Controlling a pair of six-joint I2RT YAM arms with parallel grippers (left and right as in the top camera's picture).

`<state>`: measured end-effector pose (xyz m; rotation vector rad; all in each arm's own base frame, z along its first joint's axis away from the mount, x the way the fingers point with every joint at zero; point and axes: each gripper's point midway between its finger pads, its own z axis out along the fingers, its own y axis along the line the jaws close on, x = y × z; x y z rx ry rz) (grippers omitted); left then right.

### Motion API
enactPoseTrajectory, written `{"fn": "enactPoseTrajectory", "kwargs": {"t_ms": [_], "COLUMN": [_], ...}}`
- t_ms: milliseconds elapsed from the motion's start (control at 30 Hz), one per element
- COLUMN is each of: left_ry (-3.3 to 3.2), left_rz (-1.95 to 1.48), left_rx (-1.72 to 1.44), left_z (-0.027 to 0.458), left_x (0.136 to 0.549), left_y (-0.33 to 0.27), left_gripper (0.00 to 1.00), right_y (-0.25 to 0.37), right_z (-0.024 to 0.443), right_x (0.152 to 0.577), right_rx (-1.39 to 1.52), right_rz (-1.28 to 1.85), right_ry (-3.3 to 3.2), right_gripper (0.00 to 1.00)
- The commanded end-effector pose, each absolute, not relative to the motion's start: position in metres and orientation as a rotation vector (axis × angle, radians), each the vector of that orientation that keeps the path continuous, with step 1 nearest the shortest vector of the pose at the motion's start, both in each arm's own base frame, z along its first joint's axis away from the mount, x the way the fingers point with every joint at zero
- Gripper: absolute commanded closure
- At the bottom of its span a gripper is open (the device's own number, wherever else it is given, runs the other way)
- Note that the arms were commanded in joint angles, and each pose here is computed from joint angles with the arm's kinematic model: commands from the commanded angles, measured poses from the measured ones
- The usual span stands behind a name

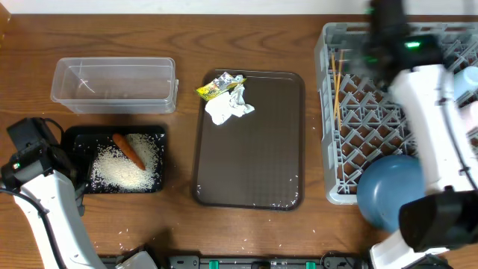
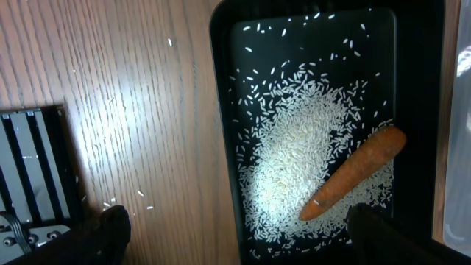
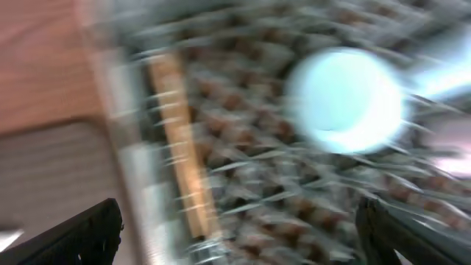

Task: Sort waste into correct bins and load items into the dishwasher rack
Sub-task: 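Move the left gripper to the crumpled white paper on the brown tray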

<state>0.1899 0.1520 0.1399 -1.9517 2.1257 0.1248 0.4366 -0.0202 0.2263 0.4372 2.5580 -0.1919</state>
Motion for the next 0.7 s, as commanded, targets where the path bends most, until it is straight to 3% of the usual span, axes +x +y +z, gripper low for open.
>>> {"fn": "enactPoseTrajectory", "kwargs": {"t_ms": [0, 400, 567, 667], "left_ry": [2.104, 2.11, 2.241, 2.36], "left_rz": [0.152, 0.11, -0.391, -0.762], "left_rx": [-1.965, -1.964, -2.02, -1.749], "left_z": [0.141, 0.141, 0.139, 0.156], "left_x": [0.186, 0.19, 0.202, 0.228], "left_y": [0.155, 0.151, 0.087, 0.048], "left_gripper": [0.04, 0.04, 0.04, 0.13], "right_y": [-0.07, -0.147, -0.149, -0.149], "right_z": [0.234, 0.234, 0.234, 0.234], "right_x": [0.431, 0.412, 0.411, 0.411], "right_rx": [0.596, 0.826, 0.832, 0.831], "right_rz": [-0.239, -0.3, -0.301, -0.301], "right_ry": [2.515, 2.462, 2.461, 2.461], "right_gripper": [0.01, 0.01, 0.01, 0.01]}}
